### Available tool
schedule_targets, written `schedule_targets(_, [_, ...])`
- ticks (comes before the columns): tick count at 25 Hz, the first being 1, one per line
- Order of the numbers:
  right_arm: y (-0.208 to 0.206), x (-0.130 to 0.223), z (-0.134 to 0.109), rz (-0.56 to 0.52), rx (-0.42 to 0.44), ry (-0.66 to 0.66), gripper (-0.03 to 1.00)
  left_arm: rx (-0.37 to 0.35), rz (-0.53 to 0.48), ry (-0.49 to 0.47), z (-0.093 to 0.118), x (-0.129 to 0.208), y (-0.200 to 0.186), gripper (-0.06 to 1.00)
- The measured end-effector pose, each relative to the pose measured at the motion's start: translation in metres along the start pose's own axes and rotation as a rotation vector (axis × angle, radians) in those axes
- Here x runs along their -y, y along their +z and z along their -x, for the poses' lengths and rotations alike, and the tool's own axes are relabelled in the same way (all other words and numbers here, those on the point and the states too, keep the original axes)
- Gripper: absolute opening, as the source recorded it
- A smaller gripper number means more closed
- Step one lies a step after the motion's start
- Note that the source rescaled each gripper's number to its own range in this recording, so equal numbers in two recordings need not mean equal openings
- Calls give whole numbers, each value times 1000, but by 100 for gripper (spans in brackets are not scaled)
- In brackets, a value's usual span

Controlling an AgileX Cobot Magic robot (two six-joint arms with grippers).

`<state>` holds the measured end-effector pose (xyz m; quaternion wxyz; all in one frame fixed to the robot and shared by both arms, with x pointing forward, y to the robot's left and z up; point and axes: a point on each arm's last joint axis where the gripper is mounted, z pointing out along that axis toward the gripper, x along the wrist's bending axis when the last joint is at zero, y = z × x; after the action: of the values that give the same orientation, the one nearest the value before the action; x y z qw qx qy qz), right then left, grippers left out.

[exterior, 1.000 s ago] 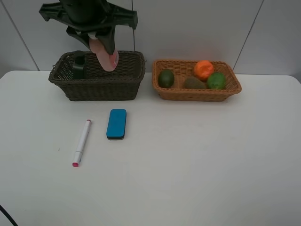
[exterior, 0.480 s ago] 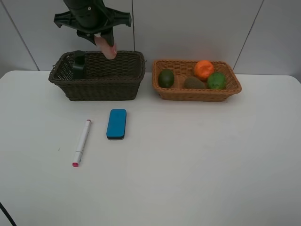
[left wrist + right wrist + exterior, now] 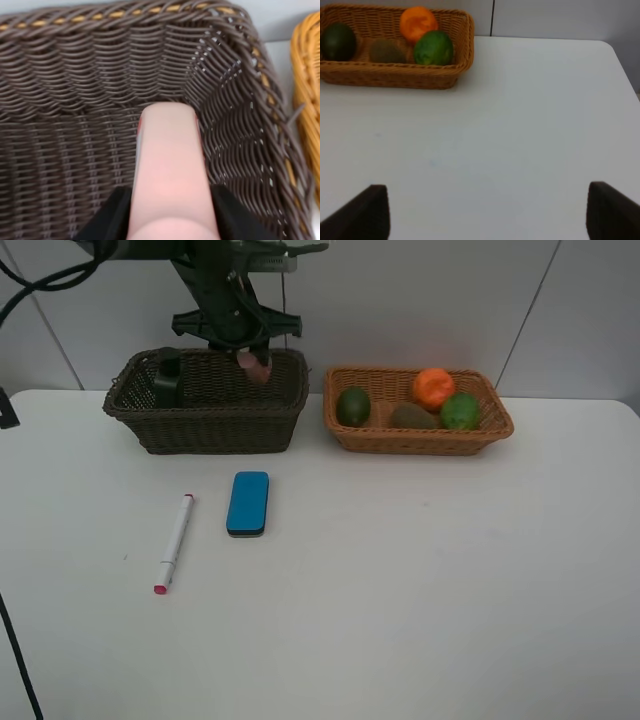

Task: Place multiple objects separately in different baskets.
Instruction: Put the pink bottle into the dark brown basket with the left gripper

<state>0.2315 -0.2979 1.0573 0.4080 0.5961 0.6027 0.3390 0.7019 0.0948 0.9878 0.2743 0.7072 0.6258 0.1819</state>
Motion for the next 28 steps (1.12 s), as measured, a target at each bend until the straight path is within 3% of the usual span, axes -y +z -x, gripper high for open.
schedule_targets(6, [0,0,0,0,0,0,100,-11,-44,9,0,13,30,28])
schedule_targets(18, [0,0,0,0,0,0,100,-11,-29,25,0,9,26,29])
schedule_targets(19, [0,0,0,0,0,0,100,-12,-27,36,0,8,24,36])
schedule_targets(22, [0,0,0,0,0,0,100,-14,-23,45,0,5,18,82])
schedule_targets(23, [0,0,0,0,0,0,100,-14,-23,45,0,5,17,89])
schedule_targets(25, [0,0,0,0,0,0,100,-15,-31,42,0,6,17,97])
schedule_targets(28, [0,0,0,0,0,0,100,-20,-48,40,-1,7,17,100])
